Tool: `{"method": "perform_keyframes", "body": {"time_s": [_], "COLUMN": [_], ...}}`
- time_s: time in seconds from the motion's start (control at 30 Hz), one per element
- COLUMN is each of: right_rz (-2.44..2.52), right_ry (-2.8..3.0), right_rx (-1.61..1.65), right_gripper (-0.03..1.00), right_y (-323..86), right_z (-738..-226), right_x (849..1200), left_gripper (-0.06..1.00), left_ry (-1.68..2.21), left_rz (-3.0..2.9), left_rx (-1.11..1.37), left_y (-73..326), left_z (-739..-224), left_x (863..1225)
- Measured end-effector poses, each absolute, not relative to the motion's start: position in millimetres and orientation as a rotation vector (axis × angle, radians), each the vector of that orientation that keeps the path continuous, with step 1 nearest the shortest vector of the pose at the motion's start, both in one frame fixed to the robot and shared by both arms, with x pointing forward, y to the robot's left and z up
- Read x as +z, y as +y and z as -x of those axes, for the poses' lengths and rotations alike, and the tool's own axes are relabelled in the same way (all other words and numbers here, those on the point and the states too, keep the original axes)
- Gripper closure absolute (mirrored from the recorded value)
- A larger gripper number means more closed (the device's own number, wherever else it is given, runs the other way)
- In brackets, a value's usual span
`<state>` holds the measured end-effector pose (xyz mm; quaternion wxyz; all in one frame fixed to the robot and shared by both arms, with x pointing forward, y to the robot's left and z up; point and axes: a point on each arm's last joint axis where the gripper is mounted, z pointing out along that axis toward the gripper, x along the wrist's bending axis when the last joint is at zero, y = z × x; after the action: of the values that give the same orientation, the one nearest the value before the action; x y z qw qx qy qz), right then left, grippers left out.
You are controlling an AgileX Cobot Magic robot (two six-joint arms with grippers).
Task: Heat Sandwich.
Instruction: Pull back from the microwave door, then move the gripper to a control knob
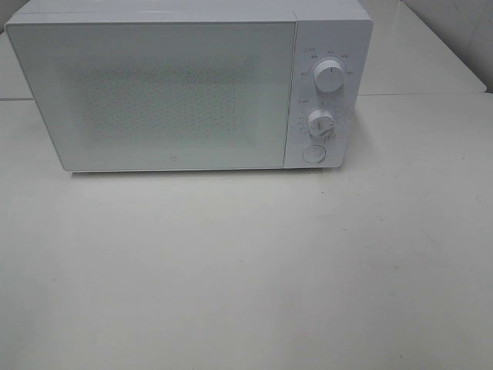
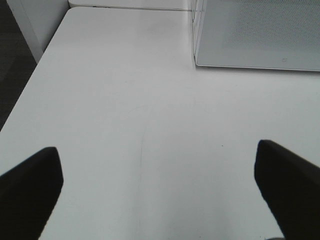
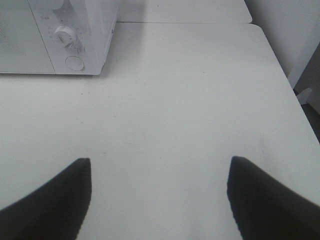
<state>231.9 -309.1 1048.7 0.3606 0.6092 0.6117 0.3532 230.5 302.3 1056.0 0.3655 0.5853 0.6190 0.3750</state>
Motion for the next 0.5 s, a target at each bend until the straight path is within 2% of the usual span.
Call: {"method": "perform_keyframes", "body": {"time_s": [0.5], "right_rz": [-1.556], "right_ry": [1.568], "right_rx": [0.915], "right_gripper": [0.24], "right_y": [-308], "right_z": [-240], "right_x": [1067], "left_gripper": [-0.05], "left_ry": [1.592], "left_rz": [-1.505], "left_rx": [0.964], "left_y": [302], "left_z": [-231], "left_x": [1056]}}
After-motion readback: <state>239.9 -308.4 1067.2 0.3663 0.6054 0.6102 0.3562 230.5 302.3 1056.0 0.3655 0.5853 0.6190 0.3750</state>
